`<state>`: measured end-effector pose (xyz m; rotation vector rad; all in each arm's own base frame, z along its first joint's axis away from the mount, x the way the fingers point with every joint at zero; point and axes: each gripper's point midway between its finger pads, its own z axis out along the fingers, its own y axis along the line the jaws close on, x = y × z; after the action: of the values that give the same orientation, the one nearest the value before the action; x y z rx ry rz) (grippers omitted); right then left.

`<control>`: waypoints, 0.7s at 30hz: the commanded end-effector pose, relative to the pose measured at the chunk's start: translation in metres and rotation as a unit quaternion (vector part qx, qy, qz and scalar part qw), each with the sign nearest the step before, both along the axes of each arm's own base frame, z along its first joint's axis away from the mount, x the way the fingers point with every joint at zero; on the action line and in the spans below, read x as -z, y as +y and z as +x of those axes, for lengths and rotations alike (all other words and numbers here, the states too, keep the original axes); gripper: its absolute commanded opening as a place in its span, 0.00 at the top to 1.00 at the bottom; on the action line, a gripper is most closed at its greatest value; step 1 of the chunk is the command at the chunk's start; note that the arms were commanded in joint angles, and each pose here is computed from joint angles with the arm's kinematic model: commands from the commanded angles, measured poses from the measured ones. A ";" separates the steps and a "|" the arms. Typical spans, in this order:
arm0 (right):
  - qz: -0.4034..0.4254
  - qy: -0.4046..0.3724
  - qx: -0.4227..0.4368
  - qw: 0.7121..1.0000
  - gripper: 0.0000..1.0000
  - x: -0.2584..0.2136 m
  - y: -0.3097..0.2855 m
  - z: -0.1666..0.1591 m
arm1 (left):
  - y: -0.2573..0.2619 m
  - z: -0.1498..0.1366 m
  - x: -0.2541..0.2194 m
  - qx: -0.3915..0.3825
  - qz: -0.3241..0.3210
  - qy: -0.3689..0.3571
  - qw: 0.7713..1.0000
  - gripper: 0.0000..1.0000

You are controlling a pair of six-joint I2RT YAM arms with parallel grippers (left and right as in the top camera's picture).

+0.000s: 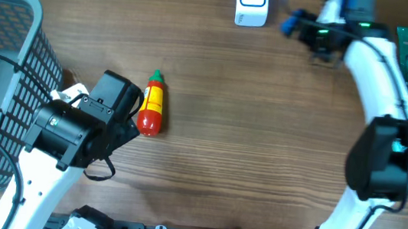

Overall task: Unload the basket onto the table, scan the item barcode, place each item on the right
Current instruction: 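Reach the right gripper to the red-capped sauce bottle and grasp it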

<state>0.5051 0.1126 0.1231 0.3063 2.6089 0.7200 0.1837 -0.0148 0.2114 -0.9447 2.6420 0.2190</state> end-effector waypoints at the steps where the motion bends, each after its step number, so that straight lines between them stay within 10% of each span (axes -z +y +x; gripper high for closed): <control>1: 0.102 0.078 -0.071 0.989 0.00 0.013 0.103 -0.038 | 0.003 0.001 -0.003 0.004 0.008 -0.008 1.000 0.00; 10: 0.080 0.145 -0.106 0.981 0.00 0.063 0.271 -0.123 | 0.003 0.001 -0.003 0.004 0.008 -0.008 1.000 0.00; 17: -0.073 0.054 -0.083 0.992 0.00 0.107 0.299 -0.148 | 0.003 0.001 -0.003 0.004 0.008 -0.008 1.000 0.00; 21: -0.091 0.075 -0.095 0.988 0.19 0.133 0.302 -0.163 | 0.003 0.001 -0.003 0.004 0.008 -0.008 1.000 0.00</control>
<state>0.3392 0.4272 0.0229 0.0173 2.8365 0.6780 0.1837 -0.0149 0.2114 -0.9448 2.6423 0.2186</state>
